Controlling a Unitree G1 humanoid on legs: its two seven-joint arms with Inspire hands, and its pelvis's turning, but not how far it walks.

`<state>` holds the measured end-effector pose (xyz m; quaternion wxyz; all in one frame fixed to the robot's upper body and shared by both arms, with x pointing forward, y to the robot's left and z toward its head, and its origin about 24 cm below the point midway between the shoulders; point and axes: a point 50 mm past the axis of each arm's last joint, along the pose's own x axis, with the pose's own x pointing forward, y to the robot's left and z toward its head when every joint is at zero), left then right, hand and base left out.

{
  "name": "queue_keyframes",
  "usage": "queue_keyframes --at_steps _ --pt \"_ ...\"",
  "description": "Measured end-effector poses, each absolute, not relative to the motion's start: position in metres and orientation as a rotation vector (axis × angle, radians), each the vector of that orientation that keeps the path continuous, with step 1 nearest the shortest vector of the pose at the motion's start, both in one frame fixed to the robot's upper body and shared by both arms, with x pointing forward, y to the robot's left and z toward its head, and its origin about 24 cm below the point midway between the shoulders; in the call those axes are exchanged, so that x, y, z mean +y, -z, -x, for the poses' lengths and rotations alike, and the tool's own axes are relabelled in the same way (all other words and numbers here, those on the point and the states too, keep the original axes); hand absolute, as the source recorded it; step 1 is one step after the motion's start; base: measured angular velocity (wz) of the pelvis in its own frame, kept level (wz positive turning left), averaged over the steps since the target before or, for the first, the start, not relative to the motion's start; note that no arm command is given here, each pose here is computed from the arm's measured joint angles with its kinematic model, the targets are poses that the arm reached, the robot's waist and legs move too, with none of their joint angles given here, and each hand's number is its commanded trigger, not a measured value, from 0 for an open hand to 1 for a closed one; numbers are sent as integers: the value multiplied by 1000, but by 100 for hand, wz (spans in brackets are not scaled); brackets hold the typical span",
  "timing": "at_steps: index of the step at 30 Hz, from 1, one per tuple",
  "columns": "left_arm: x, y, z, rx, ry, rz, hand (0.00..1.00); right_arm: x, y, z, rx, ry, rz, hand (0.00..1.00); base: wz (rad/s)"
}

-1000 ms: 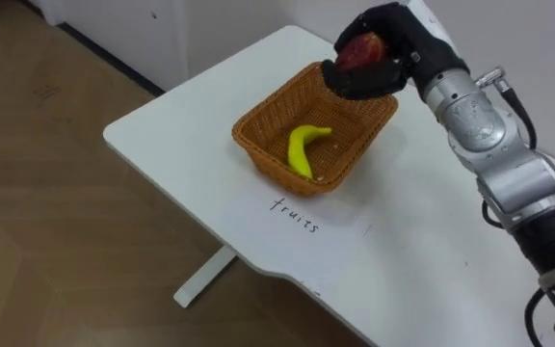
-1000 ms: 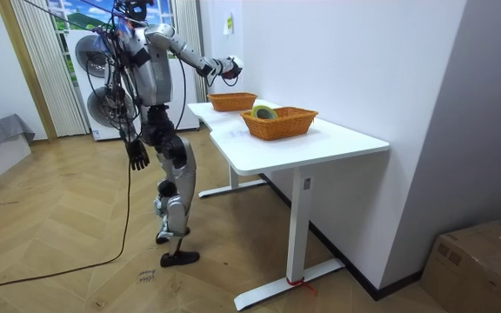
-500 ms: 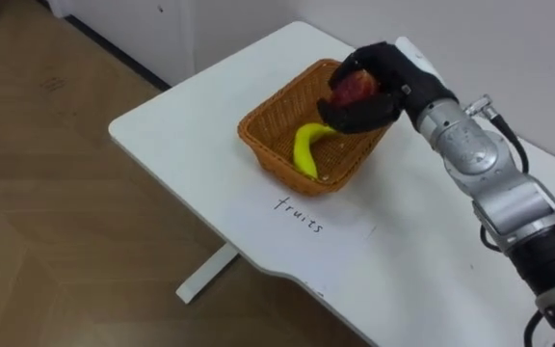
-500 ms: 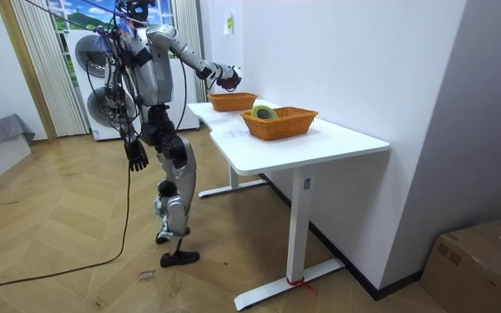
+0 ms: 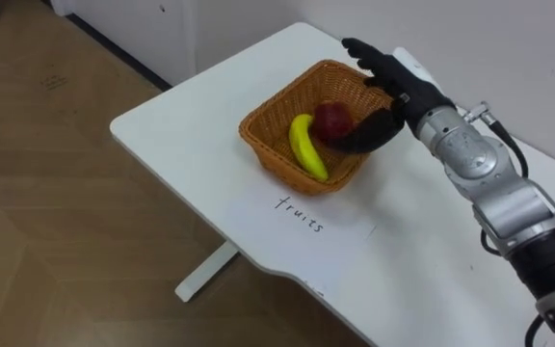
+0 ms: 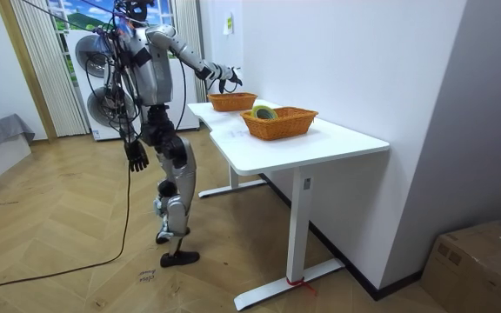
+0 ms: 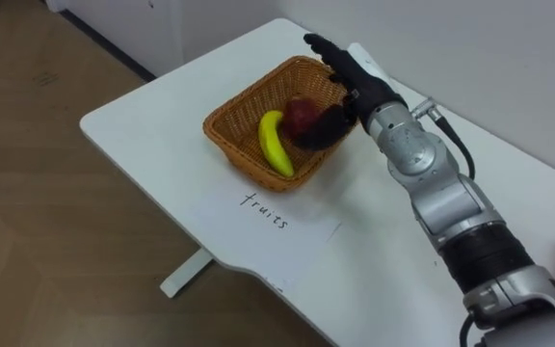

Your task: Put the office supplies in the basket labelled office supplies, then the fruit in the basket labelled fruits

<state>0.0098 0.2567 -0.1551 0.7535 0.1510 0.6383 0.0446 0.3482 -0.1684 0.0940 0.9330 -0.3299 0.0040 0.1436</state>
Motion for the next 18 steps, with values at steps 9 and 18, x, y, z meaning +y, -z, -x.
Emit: queue_keyframes --at_steps 9,18 --pt "257 155 -10 1393 -97 -329 0 -168 -94 -348 8 -294 675 0 0" --pt "257 155 -10 1393 -97 -329 0 -168 -94 -348 8 -294 675 0 0"
